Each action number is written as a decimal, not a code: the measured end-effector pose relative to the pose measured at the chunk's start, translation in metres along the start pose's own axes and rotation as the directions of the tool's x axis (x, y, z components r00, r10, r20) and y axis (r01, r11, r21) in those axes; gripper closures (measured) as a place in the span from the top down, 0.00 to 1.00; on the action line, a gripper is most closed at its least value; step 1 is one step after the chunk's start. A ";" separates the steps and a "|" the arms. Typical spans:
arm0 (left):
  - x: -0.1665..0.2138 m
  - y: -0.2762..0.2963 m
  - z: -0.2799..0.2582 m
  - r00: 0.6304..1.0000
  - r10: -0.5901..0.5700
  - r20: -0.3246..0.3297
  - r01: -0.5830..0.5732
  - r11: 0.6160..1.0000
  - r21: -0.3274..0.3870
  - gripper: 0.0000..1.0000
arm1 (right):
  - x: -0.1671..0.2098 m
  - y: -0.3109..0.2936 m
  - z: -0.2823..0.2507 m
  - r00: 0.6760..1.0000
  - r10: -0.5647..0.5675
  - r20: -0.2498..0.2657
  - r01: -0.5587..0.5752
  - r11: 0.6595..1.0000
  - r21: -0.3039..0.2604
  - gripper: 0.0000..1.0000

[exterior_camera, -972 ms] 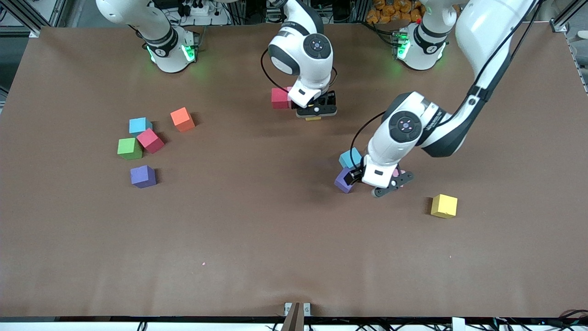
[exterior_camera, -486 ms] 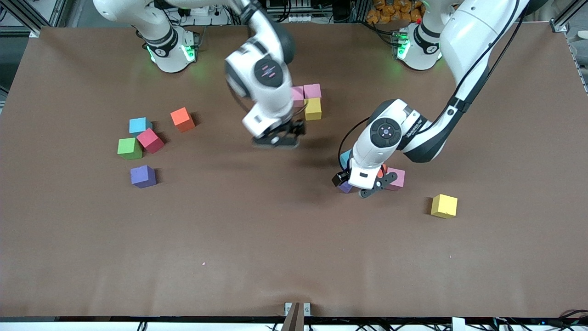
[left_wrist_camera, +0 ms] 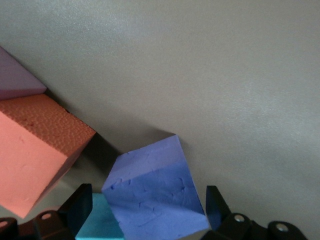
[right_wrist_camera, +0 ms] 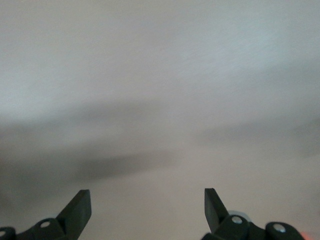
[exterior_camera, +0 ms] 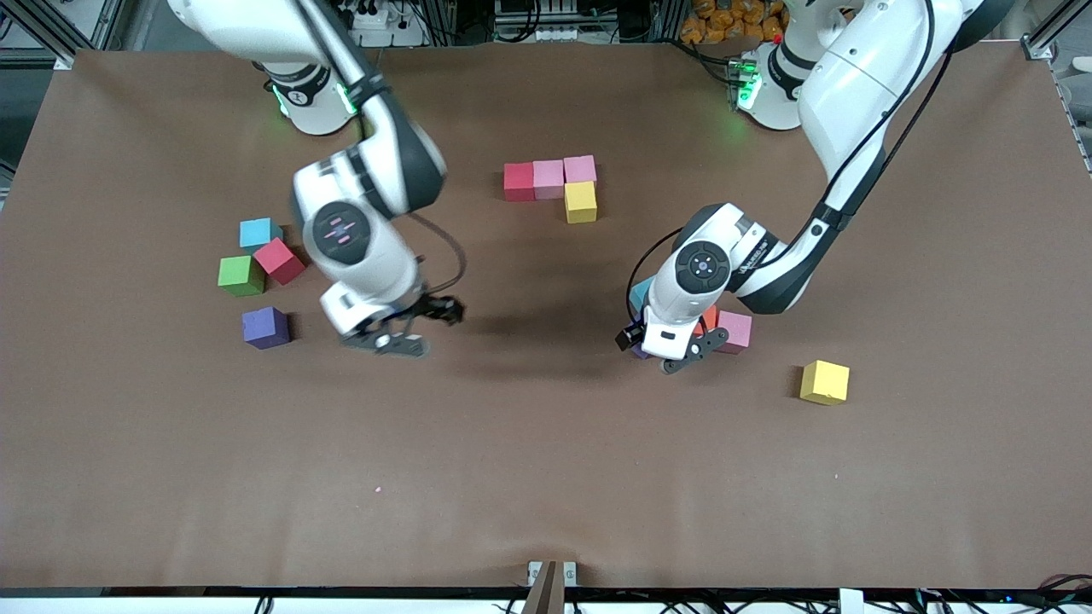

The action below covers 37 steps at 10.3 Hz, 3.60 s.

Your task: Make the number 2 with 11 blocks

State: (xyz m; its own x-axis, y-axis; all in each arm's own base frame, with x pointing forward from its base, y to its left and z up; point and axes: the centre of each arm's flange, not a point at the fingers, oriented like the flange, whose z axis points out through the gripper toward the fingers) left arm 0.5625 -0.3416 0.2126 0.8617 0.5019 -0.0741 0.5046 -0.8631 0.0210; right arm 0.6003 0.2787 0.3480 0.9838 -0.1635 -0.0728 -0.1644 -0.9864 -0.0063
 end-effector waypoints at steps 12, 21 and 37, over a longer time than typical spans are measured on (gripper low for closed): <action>0.023 0.010 -0.056 0.995 0.034 -0.093 -0.040 0.998 -0.056 0.61 | 0.092 0.253 0.048 0.970 -0.245 -0.005 0.243 0.964 -0.110 1.00; -0.148 0.057 -0.078 0.947 0.317 -0.050 -0.318 0.948 -0.005 0.60 | 0.028 0.280 0.122 0.862 -0.505 -0.028 0.499 0.858 -0.123 1.00; -0.235 0.000 0.024 0.882 0.466 0.075 -0.470 0.881 0.050 0.60 | 0.005 0.316 0.138 0.848 -0.530 -0.009 0.526 0.843 -0.112 1.00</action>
State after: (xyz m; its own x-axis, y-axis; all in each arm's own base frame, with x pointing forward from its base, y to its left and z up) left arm 0.3586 -0.4607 0.2064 0.9908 0.0362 -0.1301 0.0369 -0.9993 0.0036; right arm 0.5439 -0.0311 0.2076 0.9219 0.3842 -0.0495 0.3869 -0.9196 0.0685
